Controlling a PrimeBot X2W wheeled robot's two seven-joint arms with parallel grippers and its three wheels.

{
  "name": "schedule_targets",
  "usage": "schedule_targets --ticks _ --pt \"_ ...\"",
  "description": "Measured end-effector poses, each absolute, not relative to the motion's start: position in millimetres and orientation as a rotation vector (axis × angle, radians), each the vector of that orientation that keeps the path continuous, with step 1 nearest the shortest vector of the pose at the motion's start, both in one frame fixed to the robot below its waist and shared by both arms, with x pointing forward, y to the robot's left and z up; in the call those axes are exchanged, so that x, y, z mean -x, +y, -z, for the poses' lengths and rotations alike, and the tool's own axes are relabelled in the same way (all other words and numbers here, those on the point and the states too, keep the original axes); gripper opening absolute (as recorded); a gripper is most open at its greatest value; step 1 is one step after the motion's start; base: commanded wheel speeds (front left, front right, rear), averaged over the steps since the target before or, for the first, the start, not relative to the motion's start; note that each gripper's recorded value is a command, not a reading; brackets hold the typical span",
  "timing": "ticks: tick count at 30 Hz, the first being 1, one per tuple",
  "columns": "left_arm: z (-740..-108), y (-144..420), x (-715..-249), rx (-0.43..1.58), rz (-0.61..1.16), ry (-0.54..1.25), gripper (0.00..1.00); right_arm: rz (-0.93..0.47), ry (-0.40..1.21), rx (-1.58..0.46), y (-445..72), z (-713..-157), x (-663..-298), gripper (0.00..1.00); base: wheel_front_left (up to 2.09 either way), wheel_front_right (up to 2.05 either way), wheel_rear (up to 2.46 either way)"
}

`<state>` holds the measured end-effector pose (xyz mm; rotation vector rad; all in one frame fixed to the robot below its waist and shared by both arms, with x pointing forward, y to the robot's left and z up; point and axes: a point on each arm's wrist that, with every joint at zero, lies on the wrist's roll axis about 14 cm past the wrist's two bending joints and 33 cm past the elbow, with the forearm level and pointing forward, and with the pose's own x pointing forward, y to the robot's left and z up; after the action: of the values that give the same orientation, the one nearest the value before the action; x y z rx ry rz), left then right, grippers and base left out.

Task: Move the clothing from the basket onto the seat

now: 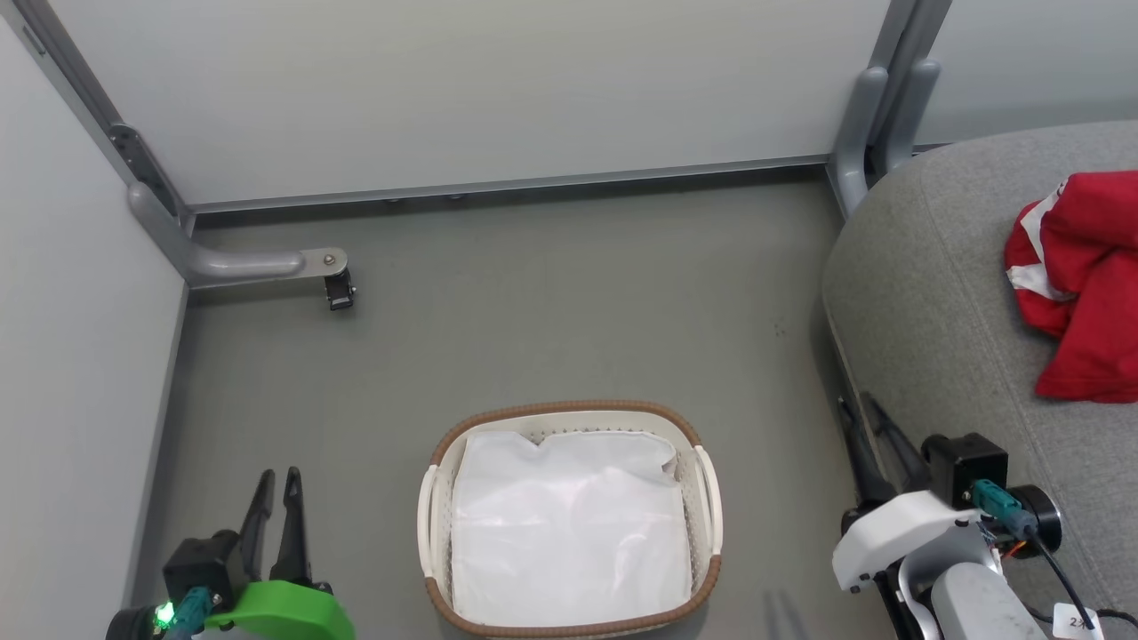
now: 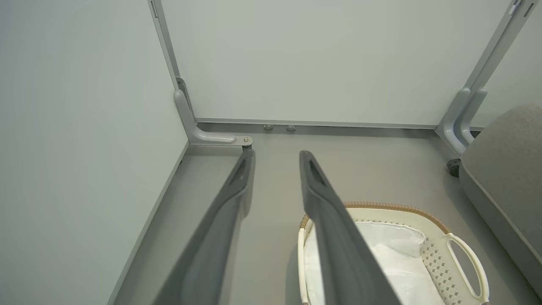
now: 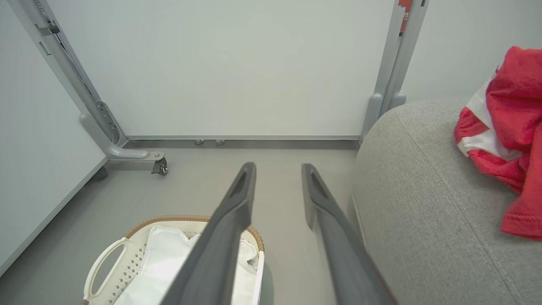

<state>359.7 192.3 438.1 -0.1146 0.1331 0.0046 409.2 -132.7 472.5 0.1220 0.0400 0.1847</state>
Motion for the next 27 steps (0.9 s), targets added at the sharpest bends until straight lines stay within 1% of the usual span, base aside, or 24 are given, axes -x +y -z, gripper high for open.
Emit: schedule_targets --ticks 5,27 --pt "-430 195 -357 0.18 -0.031 0.171 0.0 -0.154 0.086 -0.186 -138 -462 -405 0.0 0.0 0.0 0.0" --pt "-438 205 -361 0.559 -0.124 0.159 0.0 -0.037 0.106 -0.566 -160 -467 -403 0.0 0.0 0.0 0.0"
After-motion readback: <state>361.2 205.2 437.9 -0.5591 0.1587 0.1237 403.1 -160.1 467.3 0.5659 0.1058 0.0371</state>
